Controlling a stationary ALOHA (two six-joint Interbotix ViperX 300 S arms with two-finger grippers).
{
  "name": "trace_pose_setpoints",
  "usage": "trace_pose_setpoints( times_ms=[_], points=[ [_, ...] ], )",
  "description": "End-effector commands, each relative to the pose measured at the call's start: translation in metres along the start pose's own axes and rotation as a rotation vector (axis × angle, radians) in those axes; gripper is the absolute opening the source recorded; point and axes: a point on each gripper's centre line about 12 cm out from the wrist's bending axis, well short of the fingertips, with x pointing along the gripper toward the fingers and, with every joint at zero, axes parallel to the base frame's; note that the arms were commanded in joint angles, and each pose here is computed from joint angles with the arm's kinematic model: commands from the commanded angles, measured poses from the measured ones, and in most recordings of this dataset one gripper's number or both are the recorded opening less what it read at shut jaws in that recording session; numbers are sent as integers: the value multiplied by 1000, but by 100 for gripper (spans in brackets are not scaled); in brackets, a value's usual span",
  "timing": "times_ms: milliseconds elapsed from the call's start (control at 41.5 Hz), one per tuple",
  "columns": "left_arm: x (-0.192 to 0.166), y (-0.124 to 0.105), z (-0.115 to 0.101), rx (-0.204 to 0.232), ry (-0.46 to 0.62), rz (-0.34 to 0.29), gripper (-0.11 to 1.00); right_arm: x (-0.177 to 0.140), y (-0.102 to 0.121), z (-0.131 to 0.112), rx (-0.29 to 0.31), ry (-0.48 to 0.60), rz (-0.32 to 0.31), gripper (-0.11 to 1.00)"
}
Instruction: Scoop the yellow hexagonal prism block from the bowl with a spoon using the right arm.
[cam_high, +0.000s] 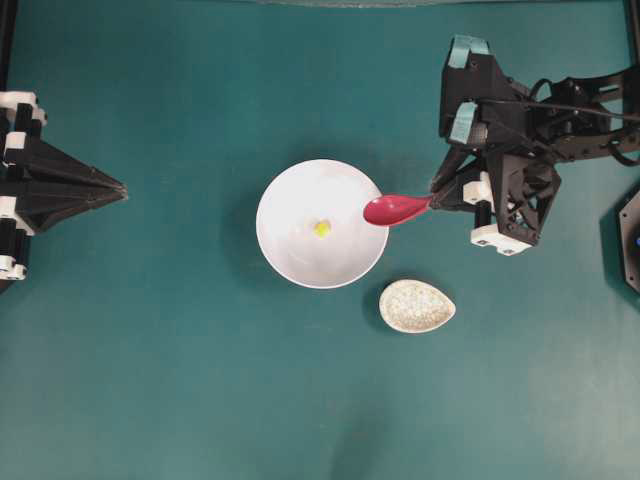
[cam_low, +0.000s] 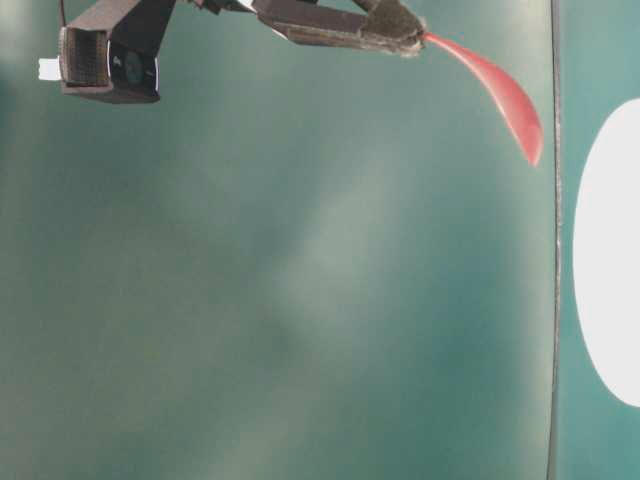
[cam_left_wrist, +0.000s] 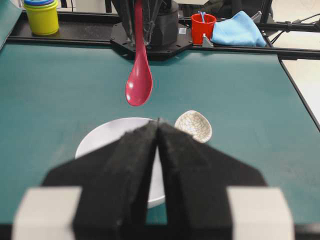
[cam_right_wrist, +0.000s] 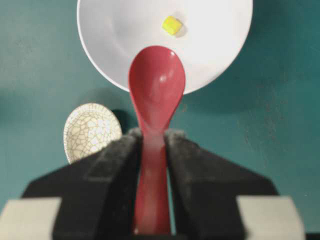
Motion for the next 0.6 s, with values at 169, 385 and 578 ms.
trace_pose_setpoints(
  times_ms=[169, 385, 578],
  points=[
    [2, 0, 9, 2, -26, 0, 8, -3, 0, -7, -4, 17, 1, 24],
    [2, 0, 9, 2, -26, 0, 8, 0, 0, -15, -1, 51, 1, 24],
    [2, 0, 9, 2, -25, 0, 8, 1, -1, -18, 0, 60, 0, 24]
  ],
)
